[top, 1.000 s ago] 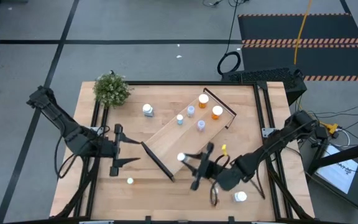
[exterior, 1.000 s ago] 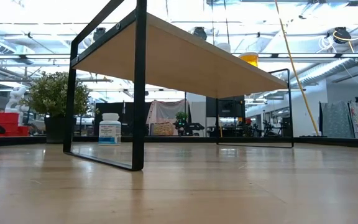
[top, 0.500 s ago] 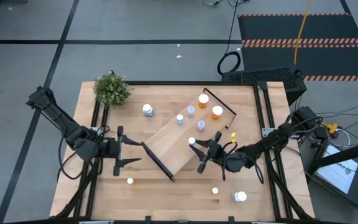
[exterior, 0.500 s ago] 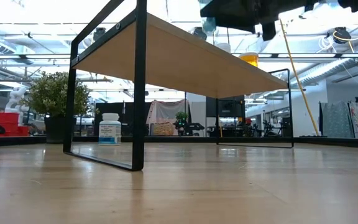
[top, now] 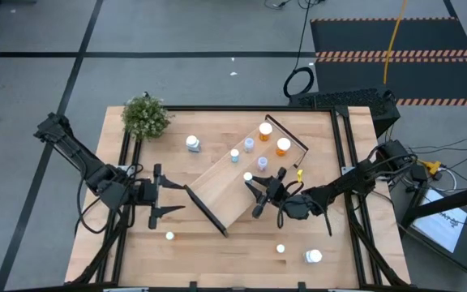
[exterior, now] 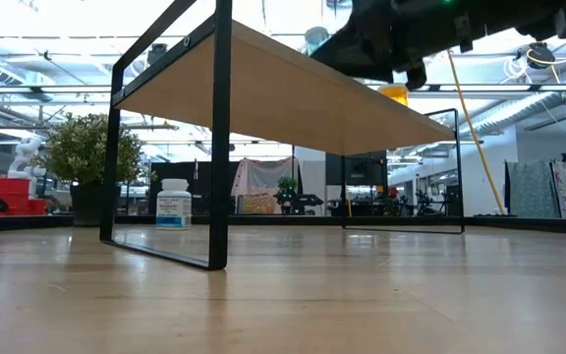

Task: Pick and place medicine bottles onto shelf by color
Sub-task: Put the blue pill bottle on the shelf aligned with the other blue pill bottle

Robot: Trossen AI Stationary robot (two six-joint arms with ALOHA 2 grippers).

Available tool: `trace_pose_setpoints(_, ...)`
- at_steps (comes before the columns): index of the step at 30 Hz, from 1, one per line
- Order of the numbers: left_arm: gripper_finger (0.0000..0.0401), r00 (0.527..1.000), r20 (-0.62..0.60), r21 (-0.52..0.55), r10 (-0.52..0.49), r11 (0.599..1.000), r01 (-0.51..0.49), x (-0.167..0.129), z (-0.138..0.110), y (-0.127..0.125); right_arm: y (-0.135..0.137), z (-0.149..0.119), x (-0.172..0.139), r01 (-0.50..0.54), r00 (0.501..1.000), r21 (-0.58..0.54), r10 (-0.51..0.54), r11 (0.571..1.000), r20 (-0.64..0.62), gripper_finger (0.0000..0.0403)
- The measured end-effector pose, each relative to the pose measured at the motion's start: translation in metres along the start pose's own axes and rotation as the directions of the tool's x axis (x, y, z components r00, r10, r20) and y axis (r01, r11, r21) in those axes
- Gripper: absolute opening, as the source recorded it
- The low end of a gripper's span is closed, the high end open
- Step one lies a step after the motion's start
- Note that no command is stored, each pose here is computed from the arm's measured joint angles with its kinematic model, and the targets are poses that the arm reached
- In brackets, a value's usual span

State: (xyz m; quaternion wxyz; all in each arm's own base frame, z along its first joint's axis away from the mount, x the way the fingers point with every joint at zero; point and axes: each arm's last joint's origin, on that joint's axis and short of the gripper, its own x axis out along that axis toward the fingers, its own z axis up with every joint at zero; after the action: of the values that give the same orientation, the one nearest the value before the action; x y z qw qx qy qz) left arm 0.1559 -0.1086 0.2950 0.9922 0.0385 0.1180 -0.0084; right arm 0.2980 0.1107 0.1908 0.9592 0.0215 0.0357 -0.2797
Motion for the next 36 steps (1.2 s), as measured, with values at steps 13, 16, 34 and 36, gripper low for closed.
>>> trace_pose_setpoints(13,0.0257,1.000,-0.003,0.003,-0.007,1.000,0.007,-0.0006,-0.0006,-0.0009,-0.0053,-0.0068,0.0069,0.030,0.999,0.010,-0.029,1.000,-0.036,0.0107)
trace_pose_setpoints(16,0.0257,1.000,-0.003,0.004,-0.007,1.000,0.007,-0.0005,-0.0006,-0.0009,-0.0061,-0.0078,0.0075,0.034,0.998,0.016,-0.034,0.999,-0.044,0.0107)
trace_pose_setpoints(34,0.0257,0.999,-0.006,0.004,-0.031,0.999,0.031,-0.0006,-0.0008,-0.0016,-0.0063,-0.0098,0.0072,0.035,0.998,0.015,-0.034,0.999,-0.057,0.0117)
trace_pose_setpoints(36,0.0257,0.999,-0.007,0.005,-0.032,0.999,0.032,-0.0006,-0.0008,-0.0016,-0.0064,-0.0098,0.0072,0.036,0.998,0.018,-0.035,0.999,-0.057,0.0125)
